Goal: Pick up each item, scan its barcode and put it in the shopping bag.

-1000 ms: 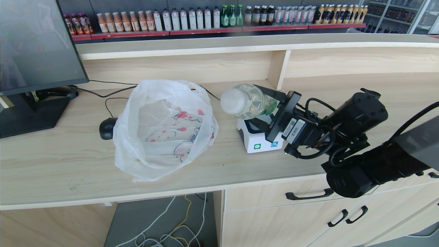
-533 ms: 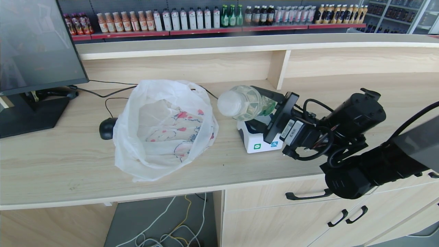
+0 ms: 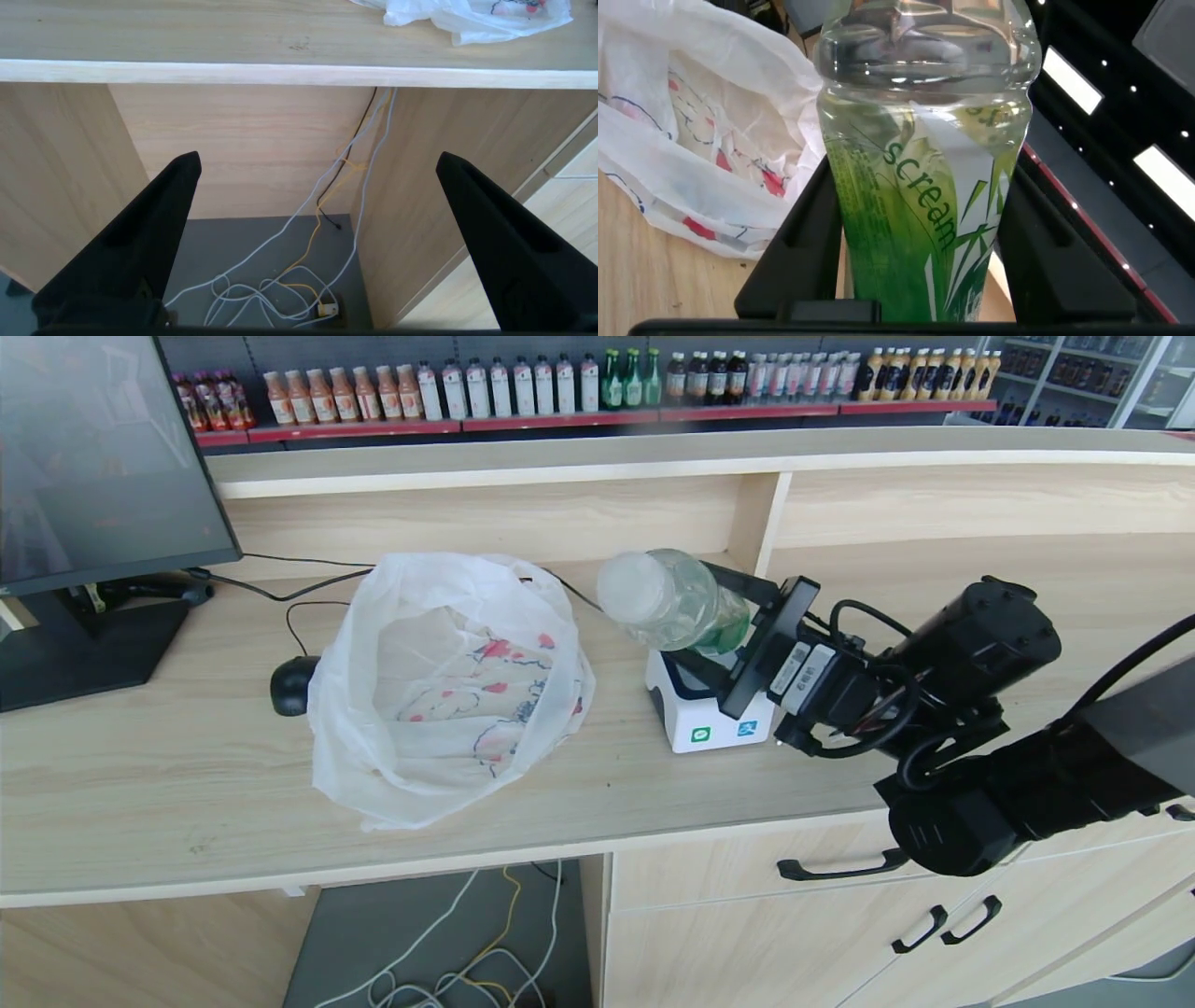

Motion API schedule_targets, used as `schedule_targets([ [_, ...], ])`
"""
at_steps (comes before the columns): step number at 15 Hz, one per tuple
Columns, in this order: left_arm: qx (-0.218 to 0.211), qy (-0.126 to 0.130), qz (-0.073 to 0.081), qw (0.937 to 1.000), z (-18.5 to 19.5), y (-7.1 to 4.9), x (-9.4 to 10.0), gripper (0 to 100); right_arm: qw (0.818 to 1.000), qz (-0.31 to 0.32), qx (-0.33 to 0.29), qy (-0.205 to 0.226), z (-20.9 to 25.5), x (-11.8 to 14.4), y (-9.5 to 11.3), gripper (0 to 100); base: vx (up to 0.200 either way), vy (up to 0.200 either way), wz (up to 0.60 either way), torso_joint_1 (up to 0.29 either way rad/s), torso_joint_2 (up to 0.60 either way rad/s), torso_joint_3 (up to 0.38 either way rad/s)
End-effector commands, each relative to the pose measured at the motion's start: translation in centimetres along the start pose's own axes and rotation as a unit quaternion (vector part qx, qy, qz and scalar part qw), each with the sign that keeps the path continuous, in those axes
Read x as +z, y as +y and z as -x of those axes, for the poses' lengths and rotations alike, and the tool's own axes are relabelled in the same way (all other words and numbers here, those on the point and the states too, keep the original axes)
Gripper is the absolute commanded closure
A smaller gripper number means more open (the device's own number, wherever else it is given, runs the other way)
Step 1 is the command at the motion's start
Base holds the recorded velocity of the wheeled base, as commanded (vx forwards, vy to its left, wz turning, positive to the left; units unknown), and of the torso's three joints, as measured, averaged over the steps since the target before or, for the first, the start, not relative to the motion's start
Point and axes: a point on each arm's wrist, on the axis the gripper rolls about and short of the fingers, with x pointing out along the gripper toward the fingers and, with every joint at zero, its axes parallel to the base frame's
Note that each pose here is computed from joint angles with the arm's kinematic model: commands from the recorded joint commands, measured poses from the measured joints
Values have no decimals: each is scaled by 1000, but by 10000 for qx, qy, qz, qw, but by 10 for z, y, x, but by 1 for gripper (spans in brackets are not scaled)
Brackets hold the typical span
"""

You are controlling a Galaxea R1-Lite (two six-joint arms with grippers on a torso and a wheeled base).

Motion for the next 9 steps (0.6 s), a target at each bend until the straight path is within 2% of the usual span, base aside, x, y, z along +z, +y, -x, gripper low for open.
schedule_targets([
  [1, 4, -2, -2, 10000, 0, 0, 0, 0, 9996, -66, -278, 15, -4, 15, -11, 100, 0, 0, 0, 0, 0, 0],
  [6, 4, -2, -2, 10000, 0, 0, 0, 0, 9924, -750, -953, 213, -20, 49, -16, 100, 0, 0, 0, 0, 0, 0],
  [9, 4, -2, -2, 10000, 0, 0, 0, 0, 9798, -1376, -1393, 405, -21, 60, -22, 100, 0, 0, 0, 0, 0, 0],
])
